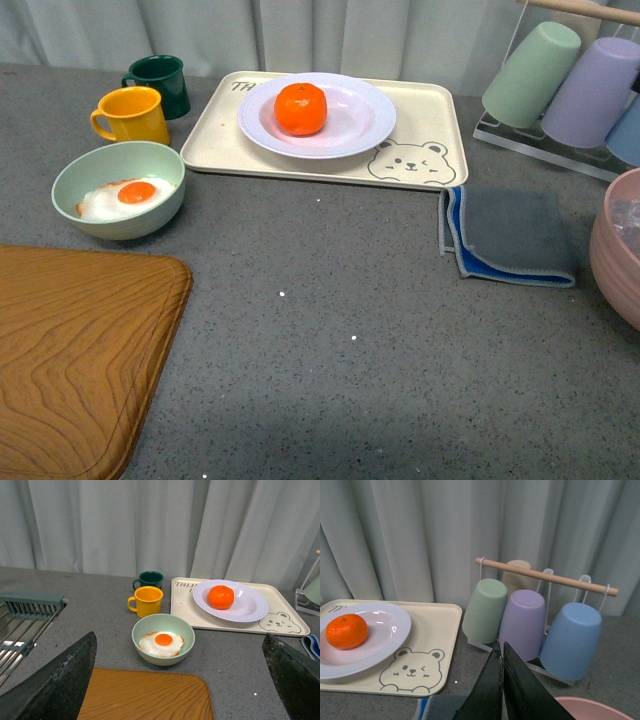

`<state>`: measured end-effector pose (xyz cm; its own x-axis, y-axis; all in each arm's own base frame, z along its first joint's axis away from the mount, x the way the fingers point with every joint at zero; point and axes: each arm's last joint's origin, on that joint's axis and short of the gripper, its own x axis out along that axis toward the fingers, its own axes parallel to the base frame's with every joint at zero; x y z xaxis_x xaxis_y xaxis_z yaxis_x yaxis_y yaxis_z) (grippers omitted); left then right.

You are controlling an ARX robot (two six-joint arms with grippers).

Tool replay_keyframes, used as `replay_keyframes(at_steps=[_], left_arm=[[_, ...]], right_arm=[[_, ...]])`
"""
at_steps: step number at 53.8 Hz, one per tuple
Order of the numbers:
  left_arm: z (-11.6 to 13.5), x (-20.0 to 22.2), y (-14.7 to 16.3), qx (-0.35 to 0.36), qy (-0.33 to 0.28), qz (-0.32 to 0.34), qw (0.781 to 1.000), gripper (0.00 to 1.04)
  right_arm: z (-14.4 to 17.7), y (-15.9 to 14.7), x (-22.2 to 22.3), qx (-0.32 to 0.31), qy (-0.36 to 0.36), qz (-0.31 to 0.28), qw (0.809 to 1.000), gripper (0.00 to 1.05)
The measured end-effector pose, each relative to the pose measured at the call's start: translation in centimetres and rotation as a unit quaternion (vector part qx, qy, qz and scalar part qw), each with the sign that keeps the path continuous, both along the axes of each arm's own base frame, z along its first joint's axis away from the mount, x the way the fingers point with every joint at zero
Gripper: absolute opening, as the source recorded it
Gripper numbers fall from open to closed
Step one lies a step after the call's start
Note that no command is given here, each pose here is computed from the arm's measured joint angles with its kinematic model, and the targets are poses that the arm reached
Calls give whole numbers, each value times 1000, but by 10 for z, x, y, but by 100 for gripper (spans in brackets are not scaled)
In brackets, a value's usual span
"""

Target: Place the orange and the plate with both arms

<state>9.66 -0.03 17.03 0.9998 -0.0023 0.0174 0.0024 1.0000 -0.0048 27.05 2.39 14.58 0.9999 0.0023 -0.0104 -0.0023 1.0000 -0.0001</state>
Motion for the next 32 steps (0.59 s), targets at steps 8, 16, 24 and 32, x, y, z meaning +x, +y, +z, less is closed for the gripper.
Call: replay_keyframes(at_steps=[8,16,24,32], left_arm=[[0,0,0,0,0,0,1000,98],[0,0,0,0,0,0,1000,98],[0,0,0,0,0,0,1000,98],[0,0,0,0,0,0,1000,98]], right_arm=[[2,-7,-25,0,3,-3,1000,1],[8,-11,-47,-1,14,-2,1000,1],[16,-22,-67,0,1,1,1000,1],[15,-24,-85,0,5,-3,1000,1]])
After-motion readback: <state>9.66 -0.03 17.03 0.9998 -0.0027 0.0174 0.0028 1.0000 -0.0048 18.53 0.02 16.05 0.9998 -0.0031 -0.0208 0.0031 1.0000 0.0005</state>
